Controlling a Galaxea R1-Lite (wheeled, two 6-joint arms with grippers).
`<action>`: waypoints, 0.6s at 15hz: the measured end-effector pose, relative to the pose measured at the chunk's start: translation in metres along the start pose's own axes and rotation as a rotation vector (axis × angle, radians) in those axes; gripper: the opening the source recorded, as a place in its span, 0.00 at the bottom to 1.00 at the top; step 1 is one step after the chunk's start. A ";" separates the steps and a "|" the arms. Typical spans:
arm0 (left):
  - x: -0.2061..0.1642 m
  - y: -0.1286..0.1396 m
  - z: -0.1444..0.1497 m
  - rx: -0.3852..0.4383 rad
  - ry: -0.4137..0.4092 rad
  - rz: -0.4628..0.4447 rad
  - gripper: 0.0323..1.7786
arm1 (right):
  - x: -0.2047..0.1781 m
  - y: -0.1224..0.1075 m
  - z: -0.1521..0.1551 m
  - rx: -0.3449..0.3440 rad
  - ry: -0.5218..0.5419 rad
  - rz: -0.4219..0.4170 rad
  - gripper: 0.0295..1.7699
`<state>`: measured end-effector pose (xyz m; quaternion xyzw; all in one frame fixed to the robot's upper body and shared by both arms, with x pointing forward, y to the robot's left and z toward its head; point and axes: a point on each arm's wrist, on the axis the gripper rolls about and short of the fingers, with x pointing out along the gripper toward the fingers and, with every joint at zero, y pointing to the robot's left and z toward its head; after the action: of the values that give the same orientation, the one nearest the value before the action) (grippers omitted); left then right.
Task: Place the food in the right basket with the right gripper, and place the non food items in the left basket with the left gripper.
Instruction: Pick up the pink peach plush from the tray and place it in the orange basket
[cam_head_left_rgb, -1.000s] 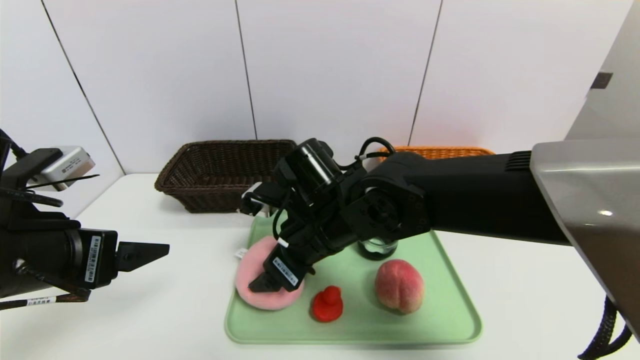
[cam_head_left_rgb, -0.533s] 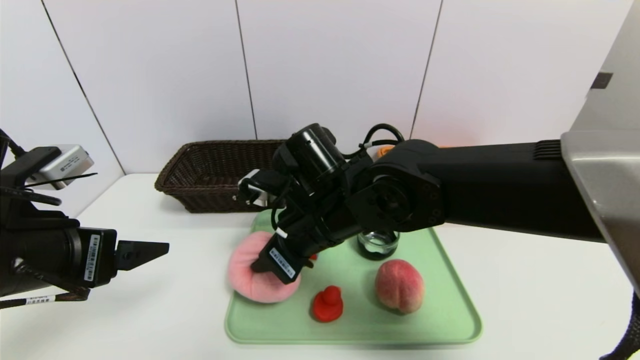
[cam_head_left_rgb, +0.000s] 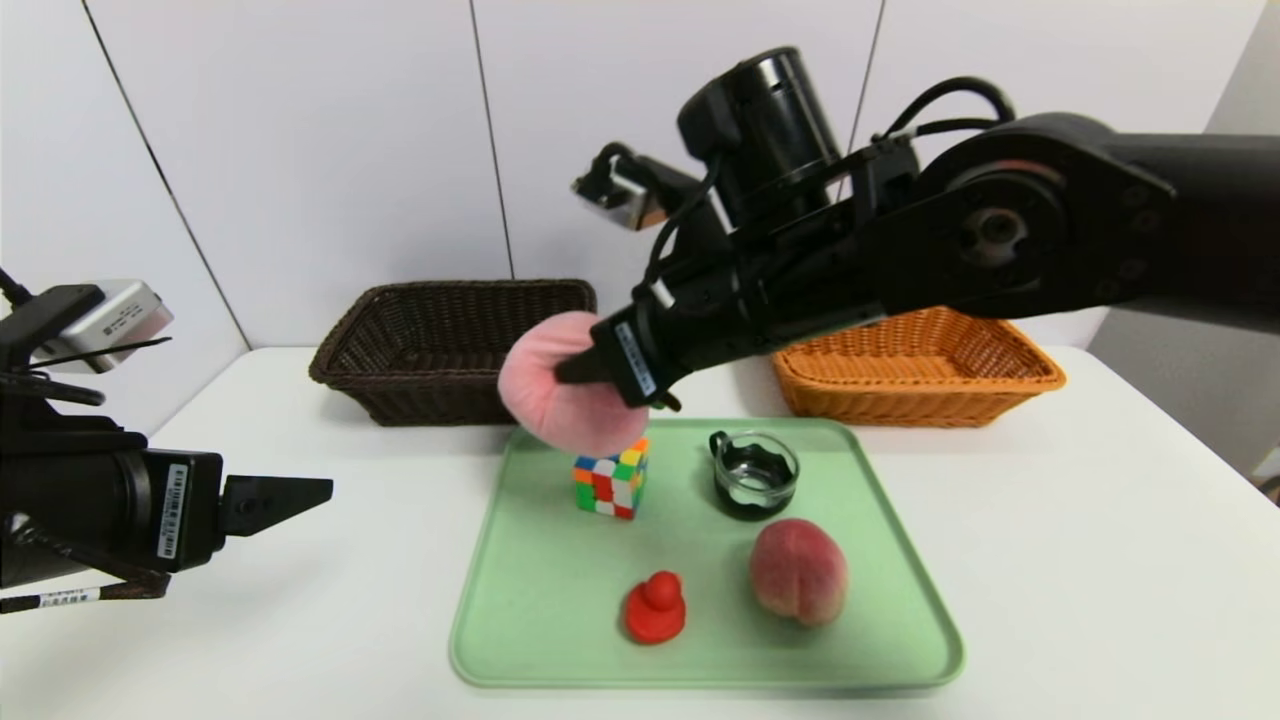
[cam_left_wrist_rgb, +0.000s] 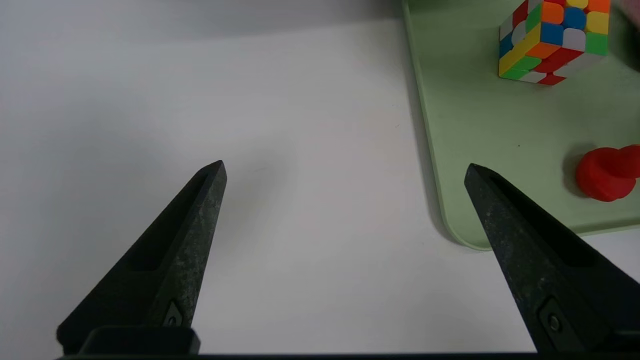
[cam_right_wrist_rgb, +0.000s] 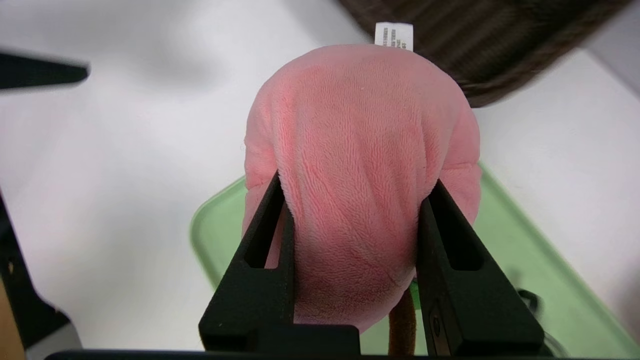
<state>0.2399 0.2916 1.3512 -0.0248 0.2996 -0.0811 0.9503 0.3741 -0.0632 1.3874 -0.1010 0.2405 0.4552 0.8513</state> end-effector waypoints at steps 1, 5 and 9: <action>0.000 0.000 0.000 0.000 -0.003 0.000 0.95 | -0.011 -0.013 0.005 0.041 -0.029 -0.055 0.36; -0.003 0.000 0.001 -0.001 -0.014 -0.002 0.95 | -0.049 -0.079 0.007 0.146 -0.102 -0.264 0.36; -0.005 0.000 0.002 -0.001 -0.019 -0.004 0.95 | -0.078 -0.139 -0.006 0.219 -0.124 -0.429 0.36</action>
<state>0.2371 0.2924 1.3555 -0.0265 0.2907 -0.0827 0.9529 0.4504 -0.2010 1.4148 -0.0287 0.2087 0.2405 0.9475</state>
